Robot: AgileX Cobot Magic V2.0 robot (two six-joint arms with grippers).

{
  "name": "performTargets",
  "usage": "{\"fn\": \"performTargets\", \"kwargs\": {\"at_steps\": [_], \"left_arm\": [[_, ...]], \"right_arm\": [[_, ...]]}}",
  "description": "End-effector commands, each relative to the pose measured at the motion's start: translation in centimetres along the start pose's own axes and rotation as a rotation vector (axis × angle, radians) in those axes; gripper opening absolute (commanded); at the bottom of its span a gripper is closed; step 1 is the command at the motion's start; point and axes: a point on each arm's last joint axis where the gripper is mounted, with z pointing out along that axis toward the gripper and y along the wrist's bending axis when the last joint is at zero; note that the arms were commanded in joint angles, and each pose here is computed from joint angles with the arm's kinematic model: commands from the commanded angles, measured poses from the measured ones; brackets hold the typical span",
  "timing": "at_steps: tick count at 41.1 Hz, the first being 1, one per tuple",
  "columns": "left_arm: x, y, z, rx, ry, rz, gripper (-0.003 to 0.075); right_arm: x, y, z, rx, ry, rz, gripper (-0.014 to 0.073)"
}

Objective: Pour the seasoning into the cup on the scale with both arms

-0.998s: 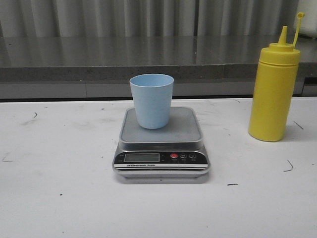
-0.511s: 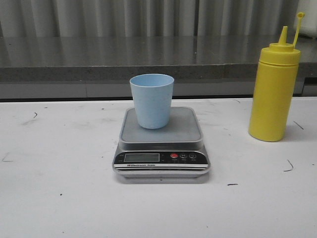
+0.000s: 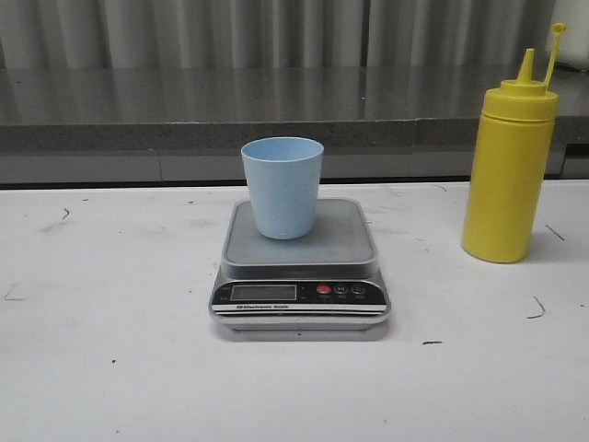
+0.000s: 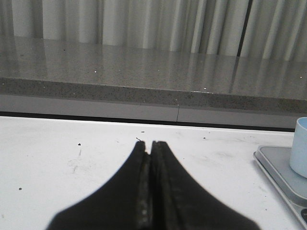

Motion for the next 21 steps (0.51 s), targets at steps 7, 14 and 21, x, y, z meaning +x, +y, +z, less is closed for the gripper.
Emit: {"fn": "performTargets", "kwargs": {"at_steps": [7,14,21], "left_arm": [[-0.1,0.0,-0.1,0.008,-0.082,-0.003,-0.0020],[-0.1,0.0,-0.1,0.008,-0.082,-0.003,-0.0020],[-0.1,0.0,-0.1,0.008,-0.082,-0.003,-0.0020]], "right_arm": [[0.1,-0.6,-0.4,0.061,-0.173,-0.045,-0.0062],[3.0,-1.0,0.8,0.118,-0.392,-0.075,-0.0062],[7.4,-1.9,3.6,0.215,-0.542,-0.052,-0.0066]]}}
